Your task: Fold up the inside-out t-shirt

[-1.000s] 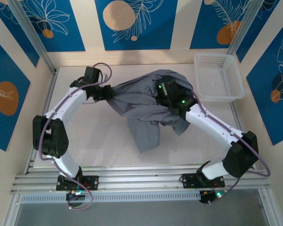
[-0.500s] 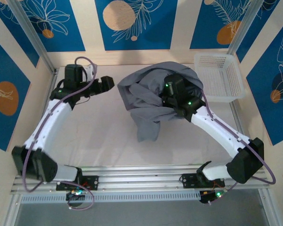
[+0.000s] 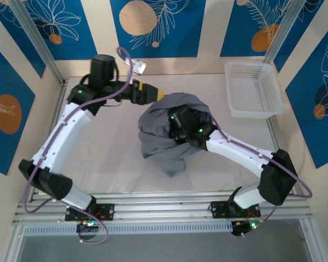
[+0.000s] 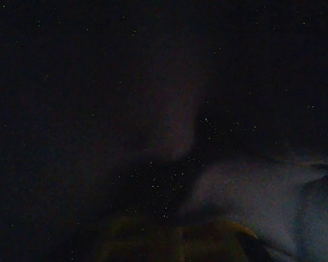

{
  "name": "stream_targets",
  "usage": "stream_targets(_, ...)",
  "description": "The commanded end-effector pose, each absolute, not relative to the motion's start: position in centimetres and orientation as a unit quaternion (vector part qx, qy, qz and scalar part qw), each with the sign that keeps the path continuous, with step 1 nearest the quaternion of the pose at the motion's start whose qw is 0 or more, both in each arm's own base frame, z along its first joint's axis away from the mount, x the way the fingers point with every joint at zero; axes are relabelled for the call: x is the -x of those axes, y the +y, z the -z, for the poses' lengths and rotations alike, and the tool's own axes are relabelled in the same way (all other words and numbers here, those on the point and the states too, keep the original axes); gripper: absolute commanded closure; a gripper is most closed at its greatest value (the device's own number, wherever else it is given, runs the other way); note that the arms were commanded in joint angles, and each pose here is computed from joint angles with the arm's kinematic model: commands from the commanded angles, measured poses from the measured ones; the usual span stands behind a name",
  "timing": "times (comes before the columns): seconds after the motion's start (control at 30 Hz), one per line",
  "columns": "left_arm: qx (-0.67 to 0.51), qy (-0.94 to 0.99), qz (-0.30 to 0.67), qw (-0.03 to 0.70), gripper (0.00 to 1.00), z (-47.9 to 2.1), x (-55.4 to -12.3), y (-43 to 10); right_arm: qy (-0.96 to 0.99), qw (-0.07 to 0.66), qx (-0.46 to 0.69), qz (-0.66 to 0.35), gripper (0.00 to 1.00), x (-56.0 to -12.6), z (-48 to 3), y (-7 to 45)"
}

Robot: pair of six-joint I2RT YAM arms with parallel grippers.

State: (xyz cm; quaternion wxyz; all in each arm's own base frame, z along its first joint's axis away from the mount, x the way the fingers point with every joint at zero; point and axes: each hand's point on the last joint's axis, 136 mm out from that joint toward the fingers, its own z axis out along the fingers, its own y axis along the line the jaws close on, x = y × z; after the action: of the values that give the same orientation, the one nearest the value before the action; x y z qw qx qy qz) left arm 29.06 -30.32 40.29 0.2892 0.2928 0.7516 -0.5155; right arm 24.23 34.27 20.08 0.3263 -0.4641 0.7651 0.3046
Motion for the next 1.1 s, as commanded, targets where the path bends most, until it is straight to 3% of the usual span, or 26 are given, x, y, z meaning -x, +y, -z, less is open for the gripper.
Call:
stream_targets(0.0, -0.361, 0.727, 0.533, 0.240, 0.11, -39.2, -25.4, -31.9, 0.756, 0.333, 0.493, -0.272, 1.00, -24.9, -19.4, 33.9)
stream_targets(0.07, -0.356, 0.744, 0.519, 0.225, 0.27, -37.4, -25.7, -32.0, 0.759, 0.332, 0.490, -0.272, 1.00, -25.1, -19.4, 34.1)
stream_targets(0.2, -0.334, 0.771, 0.490, 0.234, 0.93, -35.7, -26.7, -31.6, 0.761, 0.334, 0.487, -0.269, 1.00, -25.4, -19.2, 34.2)
stream_targets(0.23, -0.328, 0.776, 0.480, 0.243, 1.00, -35.7, -27.1, -31.4, 0.762, 0.332, 0.487, -0.269, 1.00, -25.4, -19.1, 34.2)
stream_targets(0.47, -0.269, 0.795, 0.441, 0.318, 1.00, -38.5, -30.7, -29.6, 0.763, 0.300, 0.495, -0.289, 1.00, -23.7, -17.5, 34.1)
stream_targets(0.6, -0.186, 0.816, 0.413, 0.360, 0.99, -39.7, -35.0, -27.2, 0.749, 0.275, 0.534, -0.281, 1.00, -21.0, -16.0, 34.7)
stream_targets(0.73, -0.134, 0.808, 0.441, 0.368, 0.92, -39.2, -38.0, -25.8, 0.748, 0.256, 0.540, -0.289, 1.00, -19.6, -15.3, 34.9)
stream_targets(0.87, -0.127, 0.824, 0.432, 0.345, 0.90, -36.4, -39.1, -25.8, 0.742, 0.265, 0.536, -0.303, 1.00, -19.2, -16.1, 34.9)
stream_targets(0.93, -0.126, 0.830, 0.434, 0.326, 0.74, -34.8, -39.2, -26.0, 0.740, 0.280, 0.532, -0.302, 1.00, -19.5, -16.6, 34.8)
stream_targets(1.07, -0.132, 0.829, 0.442, 0.318, 0.52, -33.8, -38.7, -26.2, 0.741, 0.295, 0.516, -0.313, 1.00, -20.3, -17.3, 34.5)
